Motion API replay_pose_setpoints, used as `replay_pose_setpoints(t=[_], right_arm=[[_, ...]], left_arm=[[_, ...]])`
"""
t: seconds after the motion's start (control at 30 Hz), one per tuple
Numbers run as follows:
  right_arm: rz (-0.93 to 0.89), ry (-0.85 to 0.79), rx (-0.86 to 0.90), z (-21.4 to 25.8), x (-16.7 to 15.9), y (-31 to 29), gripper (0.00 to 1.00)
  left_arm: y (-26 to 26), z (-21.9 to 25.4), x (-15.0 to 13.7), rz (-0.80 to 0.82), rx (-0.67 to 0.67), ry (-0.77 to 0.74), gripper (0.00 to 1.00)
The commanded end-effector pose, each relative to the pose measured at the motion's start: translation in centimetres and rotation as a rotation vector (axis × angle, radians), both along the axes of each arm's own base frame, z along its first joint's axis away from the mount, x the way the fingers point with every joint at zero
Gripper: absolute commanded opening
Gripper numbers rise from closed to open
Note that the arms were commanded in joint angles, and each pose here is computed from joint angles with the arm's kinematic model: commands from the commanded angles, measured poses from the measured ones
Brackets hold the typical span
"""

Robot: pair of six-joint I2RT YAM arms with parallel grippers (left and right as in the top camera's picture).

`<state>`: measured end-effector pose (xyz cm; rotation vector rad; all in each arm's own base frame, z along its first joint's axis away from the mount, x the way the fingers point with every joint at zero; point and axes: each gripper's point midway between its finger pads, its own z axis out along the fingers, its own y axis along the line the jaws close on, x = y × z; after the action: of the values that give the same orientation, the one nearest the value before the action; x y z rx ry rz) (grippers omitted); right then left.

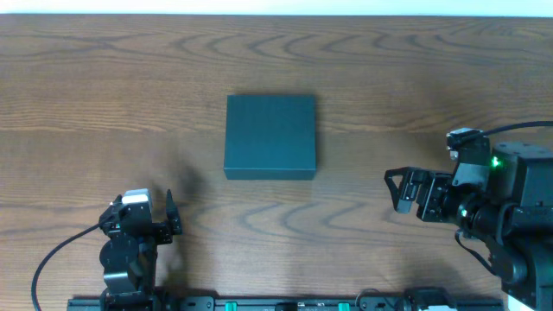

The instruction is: Pack container

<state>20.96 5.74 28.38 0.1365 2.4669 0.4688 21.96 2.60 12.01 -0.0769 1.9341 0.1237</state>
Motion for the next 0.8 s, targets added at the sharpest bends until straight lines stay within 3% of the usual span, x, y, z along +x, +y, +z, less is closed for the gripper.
replay_pose_setpoints(t=[0.0,0.4,0.5,0.77], right_arm=[[0.003,-0.002,0.001,0.1,-0.1,0.1,0.99],[0.004,-0.002,0.001,0.1,-0.1,0.2,0.99],[-0.005,-0.038,-0.09,0.2,0.2,-1.1,0.99],[0.228,-0.364,-0.375,-0.8,-1.7,-1.9,0.99]], left_arm=[[0.0,-0.8,0.0,0.002,-0.019,0.009,0.95],[0.0,-0.8,0.0,0.002,-0.019,0.009,0.95],[0.0,-0.8,0.0,0.002,-0.019,0.009,0.95],[0.0,-0.8,0.0,0.001,-0.018,0.009,0.95]])
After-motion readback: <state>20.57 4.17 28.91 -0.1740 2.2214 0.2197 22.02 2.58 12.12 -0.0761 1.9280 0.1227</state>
